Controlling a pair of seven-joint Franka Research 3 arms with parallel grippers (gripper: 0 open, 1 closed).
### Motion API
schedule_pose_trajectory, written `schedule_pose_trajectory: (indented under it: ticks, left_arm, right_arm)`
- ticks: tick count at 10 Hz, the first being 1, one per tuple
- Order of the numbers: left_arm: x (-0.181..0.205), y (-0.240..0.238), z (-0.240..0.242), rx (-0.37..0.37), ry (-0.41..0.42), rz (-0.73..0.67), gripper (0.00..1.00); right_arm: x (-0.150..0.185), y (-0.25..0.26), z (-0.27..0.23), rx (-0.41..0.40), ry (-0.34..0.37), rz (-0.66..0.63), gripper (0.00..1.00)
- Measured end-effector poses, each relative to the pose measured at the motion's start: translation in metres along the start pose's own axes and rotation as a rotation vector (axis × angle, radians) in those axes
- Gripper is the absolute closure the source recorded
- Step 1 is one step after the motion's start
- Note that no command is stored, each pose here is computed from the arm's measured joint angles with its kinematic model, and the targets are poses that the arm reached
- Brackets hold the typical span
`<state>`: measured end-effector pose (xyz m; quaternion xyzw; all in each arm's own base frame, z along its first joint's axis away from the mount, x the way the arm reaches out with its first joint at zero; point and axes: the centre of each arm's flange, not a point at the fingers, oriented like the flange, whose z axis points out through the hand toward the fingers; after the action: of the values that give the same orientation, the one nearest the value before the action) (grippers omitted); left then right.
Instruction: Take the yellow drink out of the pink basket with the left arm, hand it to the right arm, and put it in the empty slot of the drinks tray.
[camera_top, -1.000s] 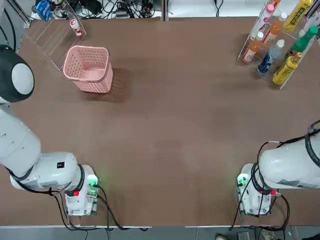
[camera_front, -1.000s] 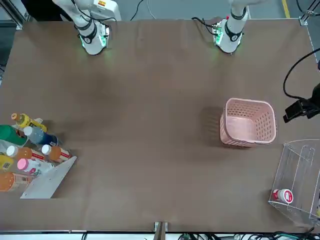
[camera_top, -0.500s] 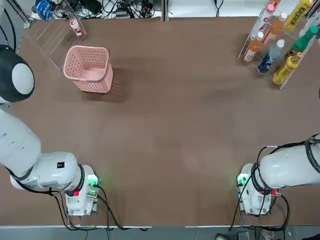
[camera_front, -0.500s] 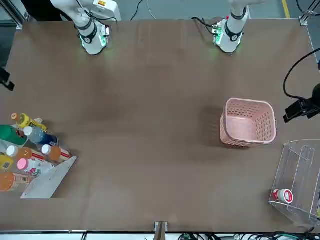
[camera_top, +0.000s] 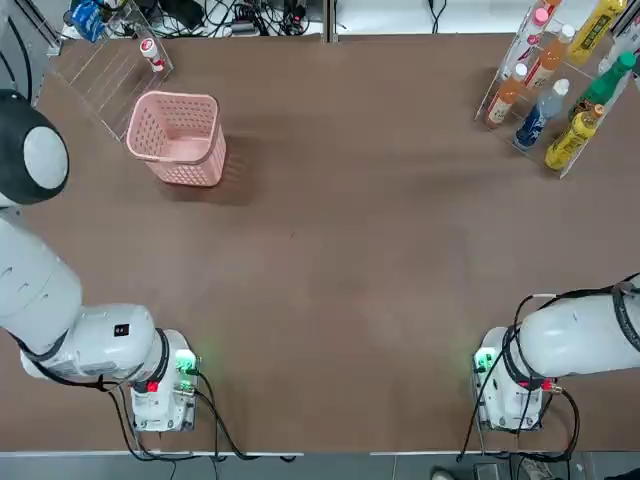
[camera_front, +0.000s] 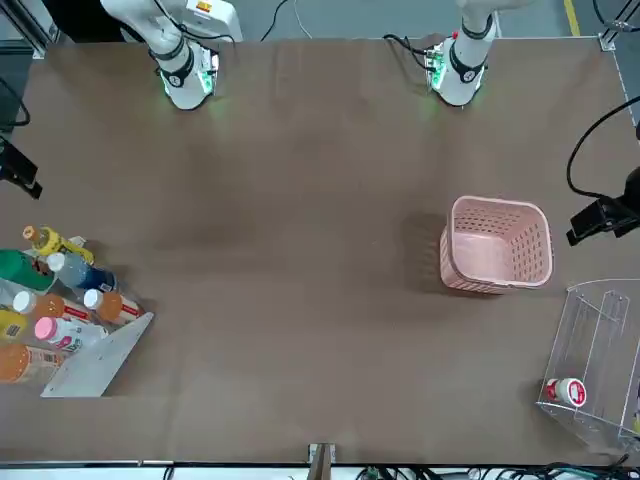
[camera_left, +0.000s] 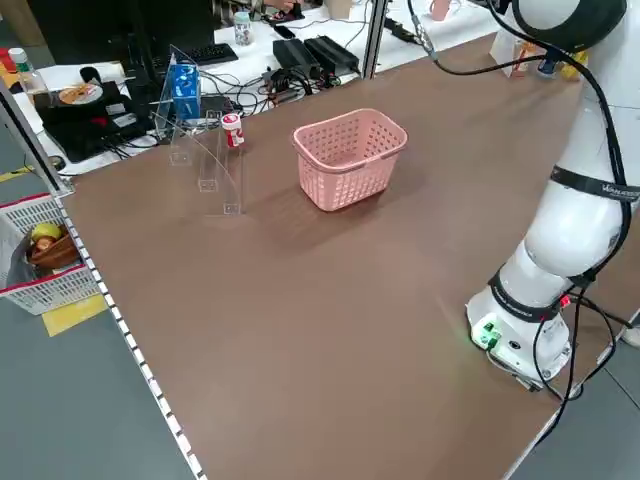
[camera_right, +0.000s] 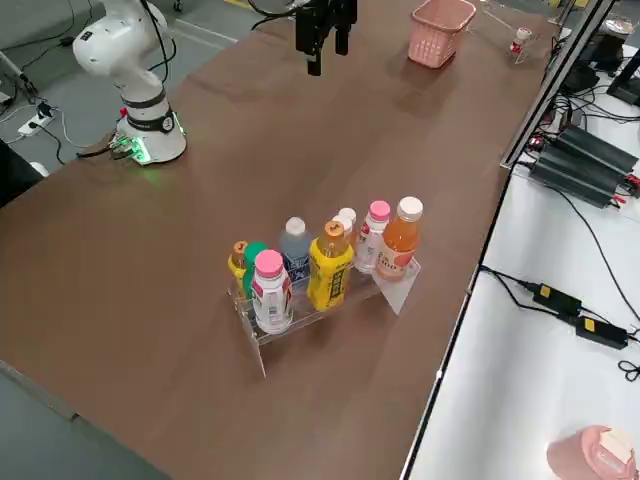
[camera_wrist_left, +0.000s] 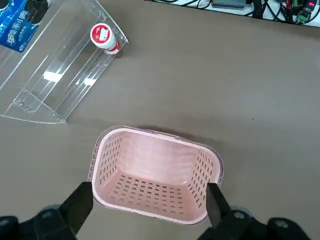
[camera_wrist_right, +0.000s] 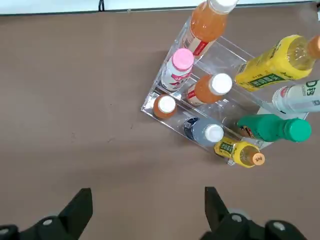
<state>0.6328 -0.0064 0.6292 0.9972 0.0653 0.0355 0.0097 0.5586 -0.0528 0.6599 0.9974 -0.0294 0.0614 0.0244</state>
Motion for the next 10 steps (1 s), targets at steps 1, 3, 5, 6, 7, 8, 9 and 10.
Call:
schedule_pose_trajectory:
  ticks: [1,3,5,6,7,8,9,10]
  left_arm:
    - [0.0,0.0,0.0,0.0,0.0,0.0,0.0]
    - [0.0,0.0,0.0,0.0,0.0,0.0,0.0]
    - [0.0,-0.0002,0.0,0.0,0.0,0.0,0.0]
    - [0.0,-0.0001,0.0,0.0,0.0,0.0,0.0]
    - [0.0,-0.0001,0.0,0.0,0.0,0.0,0.0]
    - [0.0,-0.0001,0.0,0.0,0.0,0.0,0.0]
    - [0.0,-0.0001,0.0,0.0,0.0,0.0,0.0]
    - [0.0,-0.0001,0.0,0.0,0.0,0.0,0.0]
  right_arm:
    - [-0.0007,0.0002,-0.0013,0.0,0.003,0.0,0.01]
    - [-0.0009,0.0002,-0.0017,0.001,0.004,0.0,0.01]
    - [-0.0042,-0.0001,0.0034,0.002,-0.03,-0.001,0.01]
    - [-0.0073,-0.0003,0.0059,0.003,-0.058,-0.002,0.01]
    - [-0.0083,-0.0003,0.0066,0.003,-0.067,-0.002,0.01]
    - [-0.0086,-0.0007,0.0068,0.003,-0.069,-0.004,0.01]
    - [-0.0085,-0.0014,0.0068,0.004,-0.069,-0.008,0.01]
    - [-0.0085,-0.0025,0.0067,0.006,-0.069,-0.015,0.01]
